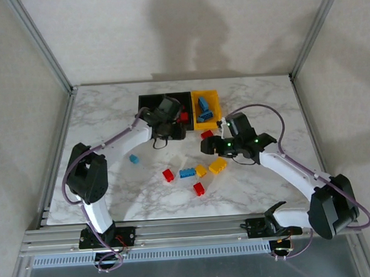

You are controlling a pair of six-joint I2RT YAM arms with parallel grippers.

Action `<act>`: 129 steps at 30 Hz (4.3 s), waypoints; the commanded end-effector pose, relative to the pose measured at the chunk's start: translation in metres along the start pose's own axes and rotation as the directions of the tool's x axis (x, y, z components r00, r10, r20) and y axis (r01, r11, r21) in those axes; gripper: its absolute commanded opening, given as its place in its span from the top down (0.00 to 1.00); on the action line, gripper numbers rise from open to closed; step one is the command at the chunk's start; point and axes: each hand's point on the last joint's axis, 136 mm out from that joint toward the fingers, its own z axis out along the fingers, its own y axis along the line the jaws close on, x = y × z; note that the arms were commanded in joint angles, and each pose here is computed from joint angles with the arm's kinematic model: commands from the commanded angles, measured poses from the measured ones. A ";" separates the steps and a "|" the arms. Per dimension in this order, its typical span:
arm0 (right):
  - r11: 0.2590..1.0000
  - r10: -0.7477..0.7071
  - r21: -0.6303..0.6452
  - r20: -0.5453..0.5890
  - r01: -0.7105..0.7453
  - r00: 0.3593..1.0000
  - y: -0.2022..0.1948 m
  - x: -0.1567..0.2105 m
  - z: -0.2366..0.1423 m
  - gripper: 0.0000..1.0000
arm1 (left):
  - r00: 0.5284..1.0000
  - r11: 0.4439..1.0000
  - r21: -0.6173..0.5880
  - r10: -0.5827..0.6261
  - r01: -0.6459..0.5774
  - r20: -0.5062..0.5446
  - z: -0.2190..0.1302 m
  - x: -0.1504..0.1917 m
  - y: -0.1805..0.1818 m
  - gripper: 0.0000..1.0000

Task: Sort the legos into containers by color
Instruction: Place the lego in the container, then pick up the lego from the center of the table.

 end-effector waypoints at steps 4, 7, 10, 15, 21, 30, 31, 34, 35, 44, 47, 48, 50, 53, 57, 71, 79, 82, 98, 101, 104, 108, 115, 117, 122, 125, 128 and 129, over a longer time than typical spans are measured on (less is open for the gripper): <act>0.992 -0.068 -0.105 0.064 0.075 0.996 0.039 -0.037 0.011 0.35 | 0.990 0.987 -0.106 -0.110 0.119 0.087 -0.009 -0.043 0.053 0.54; 0.988 -0.077 -0.127 0.065 0.085 0.995 0.050 -0.043 0.018 0.36 | 0.982 0.976 -0.139 -0.151 0.166 0.114 -0.005 -0.066 0.072 0.54; 0.986 -0.085 -0.140 0.058 0.092 0.995 0.056 -0.042 0.024 0.35 | 0.969 0.962 -0.149 -0.209 0.228 0.132 0.006 -0.087 0.088 0.54; 0.988 -0.073 -0.136 0.040 0.078 0.997 0.052 -0.035 0.029 0.36 | 0.943 0.935 -0.158 -0.294 0.318 0.155 0.030 -0.114 0.106 0.54; 0.989 -0.074 -0.125 0.042 0.079 0.996 0.049 -0.034 0.028 0.36 | 0.926 0.912 -0.191 -0.330 0.363 0.184 0.053 -0.135 0.117 0.53; 0.990 -0.081 -0.110 0.045 0.086 0.996 0.046 -0.031 0.025 0.36 | 0.912 0.886 -0.226 -0.371 0.405 0.176 0.081 -0.134 0.129 0.49; 0.990 -0.081 -0.110 0.048 0.086 0.996 0.046 -0.032 0.024 0.36 | 0.910 0.884 -0.228 -0.375 0.408 0.176 0.083 -0.134 0.129 0.48; 0.990 -0.082 -0.109 0.052 0.087 0.995 0.046 -0.031 0.023 0.36 | 0.905 0.877 -0.233 -0.386 0.420 0.177 0.087 -0.132 0.131 0.46; 0.990 -0.083 -0.109 0.053 0.088 0.995 0.046 -0.031 0.022 0.36 | 0.905 0.878 -0.230 -0.388 0.421 0.175 0.088 -0.132 0.131 0.44; 0.991 -0.082 -0.102 0.063 0.088 0.995 0.045 -0.031 0.019 0.36 | 0.902 0.880 -0.208 -0.400 0.428 0.163 0.088 -0.129 0.126 0.39; 0.991 -0.084 -0.101 0.069 0.091 0.994 0.045 -0.032 0.017 0.36 | 0.901 0.887 -0.176 -0.399 0.426 0.171 0.077 -0.132 0.118 0.39; 0.991 -0.088 -0.094 0.074 0.094 0.993 0.045 -0.033 0.016 0.36 | 0.901 0.891 -0.164 -0.395 0.423 0.178 0.070 -0.134 0.114 0.39; 0.991 -0.093 -0.084 0.083 0.100 0.992 0.045 -0.035 0.013 0.36 | 0.904 0.901 -0.136 -0.385 0.411 0.186 0.056 -0.135 0.104 0.39; 0.992 -0.106 -0.058 0.094 0.111 0.990 0.042 -0.038 0.008 0.35 | 0.915 0.921 -0.092 -0.357 0.379 0.188 0.034 -0.130 0.085 0.38; 0.994 -0.105 -0.016 0.088 0.107 0.991 0.032 -0.036 0.004 0.35 | 0.934 0.944 -0.060 -0.312 0.326 0.173 0.013 -0.108 0.065 0.37; 0.980 -0.058 0.194 0.045 0.048 0.997 -0.016 -0.017 -0.003 0.35 | 0.975 0.977 0.037 -0.213 0.211 0.056 -0.017 0.013 0.024 0.36; 0.974 0.039 0.220 0.060 -0.052 0.997 -0.037 -0.005 -0.009 0.35 | 0.995 0.989 0.109 -0.101 0.101 -0.008 -0.008 0.057 -0.018 0.35; 0.970 0.066 0.228 0.075 -0.081 0.995 -0.046 -0.003 -0.014 0.35 | 0.999 0.989 0.148 0.004 0.003 -0.045 -0.002 0.071 -0.045 0.34; 0.907 0.314 0.238 0.167 -0.347 0.935 -0.106 0.010 -0.060 0.34 | 0.810 0.827 0.151 0.561 -0.542 -0.171 0.029 0.121 -0.102 0.30; 0.904 0.336 0.241 0.111 -0.353 0.935 -0.105 0.024 -0.060 0.34 | 0.786 0.806 0.153 0.592 -0.572 -0.179 0.030 0.124 -0.101 0.29; 0.895 0.358 0.251 0.086 -0.368 0.930 -0.107 0.038 -0.064 0.34 | 0.768 0.792 0.176 0.611 -0.585 -0.193 0.033 0.131 -0.103 0.29; 0.888 0.370 0.254 0.100 -0.383 0.924 -0.113 0.043 -0.065 0.34 | 0.750 0.780 0.173 0.625 -0.601 -0.215 0.042 0.137 -0.102 0.28; 0.888 0.374 0.249 0.096 -0.386 0.923 -0.117 0.042 -0.058 0.34 | 0.729 0.771 0.181 0.637 -0.611 -0.251 0.051 0.148 -0.102 0.32; 0.891 0.369 0.247 0.097 -0.382 0.924 -0.116 0.040 -0.058 0.34 | 0.727 0.773 0.170 0.633 -0.611 -0.266 0.054 0.150 -0.099 0.36; 0.895 0.358 0.247 0.103 -0.372 0.928 -0.115 0.035 -0.059 0.34 | 0.726 0.778 0.166 0.626 -0.606 -0.284 0.057 0.155 -0.096 0.37; 0.894 0.359 0.249 0.100 -0.373 0.928 -0.116 0.036 -0.058 0.34 | 0.731 0.779 0.164 0.625 -0.605 -0.273 0.054 0.152 -0.098 0.34; 0.894 0.358 0.246 0.108 -0.373 0.928 -0.116 0.034 -0.058 0.34 | 0.735 0.782 0.167 0.623 -0.601 -0.268 0.053 0.151 -0.099 0.48; 0.896 0.355 0.244 0.110 -0.372 0.928 -0.115 0.034 -0.058 0.34 | 0.734 0.780 0.174 0.624 -0.601 -0.268 0.053 0.151 -0.100 0.55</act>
